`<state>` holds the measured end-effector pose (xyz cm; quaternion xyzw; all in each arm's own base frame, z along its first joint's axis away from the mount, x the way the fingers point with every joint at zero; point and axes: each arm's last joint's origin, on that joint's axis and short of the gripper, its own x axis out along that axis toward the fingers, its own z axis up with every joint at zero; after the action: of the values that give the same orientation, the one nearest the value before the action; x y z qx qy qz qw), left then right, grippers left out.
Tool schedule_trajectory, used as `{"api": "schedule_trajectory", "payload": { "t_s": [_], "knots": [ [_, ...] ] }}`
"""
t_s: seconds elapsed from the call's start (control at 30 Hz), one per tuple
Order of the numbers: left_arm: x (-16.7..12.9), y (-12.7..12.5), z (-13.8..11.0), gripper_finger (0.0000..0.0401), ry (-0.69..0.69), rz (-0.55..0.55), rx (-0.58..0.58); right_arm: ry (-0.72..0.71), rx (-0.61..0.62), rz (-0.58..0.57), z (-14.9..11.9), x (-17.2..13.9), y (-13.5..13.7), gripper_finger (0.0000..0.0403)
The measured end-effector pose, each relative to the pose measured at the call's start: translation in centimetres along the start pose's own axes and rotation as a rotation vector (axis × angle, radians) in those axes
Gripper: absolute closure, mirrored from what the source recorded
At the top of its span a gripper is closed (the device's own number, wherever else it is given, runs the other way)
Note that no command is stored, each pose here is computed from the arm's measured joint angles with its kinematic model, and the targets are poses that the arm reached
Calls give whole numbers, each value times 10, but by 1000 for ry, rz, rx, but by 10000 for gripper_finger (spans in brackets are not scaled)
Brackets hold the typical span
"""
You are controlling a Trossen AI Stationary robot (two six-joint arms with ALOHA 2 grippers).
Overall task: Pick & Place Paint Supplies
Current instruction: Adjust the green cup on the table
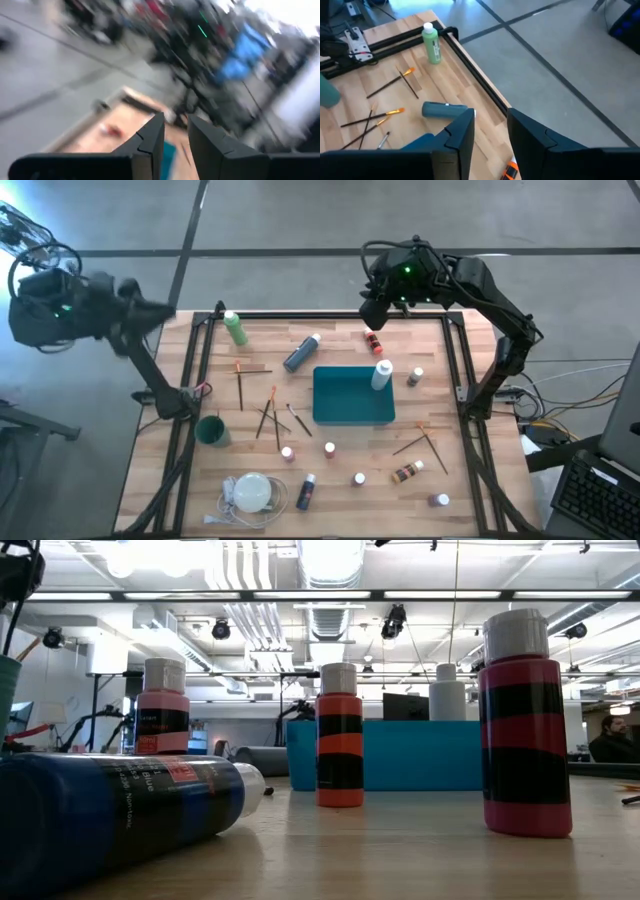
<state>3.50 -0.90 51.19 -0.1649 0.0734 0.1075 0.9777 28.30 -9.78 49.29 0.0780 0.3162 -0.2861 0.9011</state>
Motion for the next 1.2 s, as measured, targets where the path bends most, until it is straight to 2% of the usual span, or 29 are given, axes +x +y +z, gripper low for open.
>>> {"api": "schedule_trajectory", "payload": {
  "t_s": [0.1, 0.23, 0.6, 0.7, 0.87, 1.03, 1.2],
  "knots": [
    [6, -20, -12, 312, 120, -64, 71, 10, -2, -2, -1, 3, 0, 295],
    [15, -41, -36, 312, 244, -85, 118, 37, -9, -6, -5, 9, 2, 301],
    [40, -70, -129, 312, 704, 6, 84, 115, -9, -19, -15, 29, 5, 306],
    [45, -78, -145, 312, 772, 18, 48, 118, -8, -20, -16, 29, 5, 296],
    [52, -87, -169, 311, 854, 65, 70, 117, -7, -21, -16, 29, 5, 276],
    [60, -83, -186, 311, 892, 203, 24, 119, -3, -21, -16, 29, 5, 256],
    [64, -76, -191, 311, 998, 230, -2, 127, -5, -23, -17, 29, 5, 239]
  ]
}}
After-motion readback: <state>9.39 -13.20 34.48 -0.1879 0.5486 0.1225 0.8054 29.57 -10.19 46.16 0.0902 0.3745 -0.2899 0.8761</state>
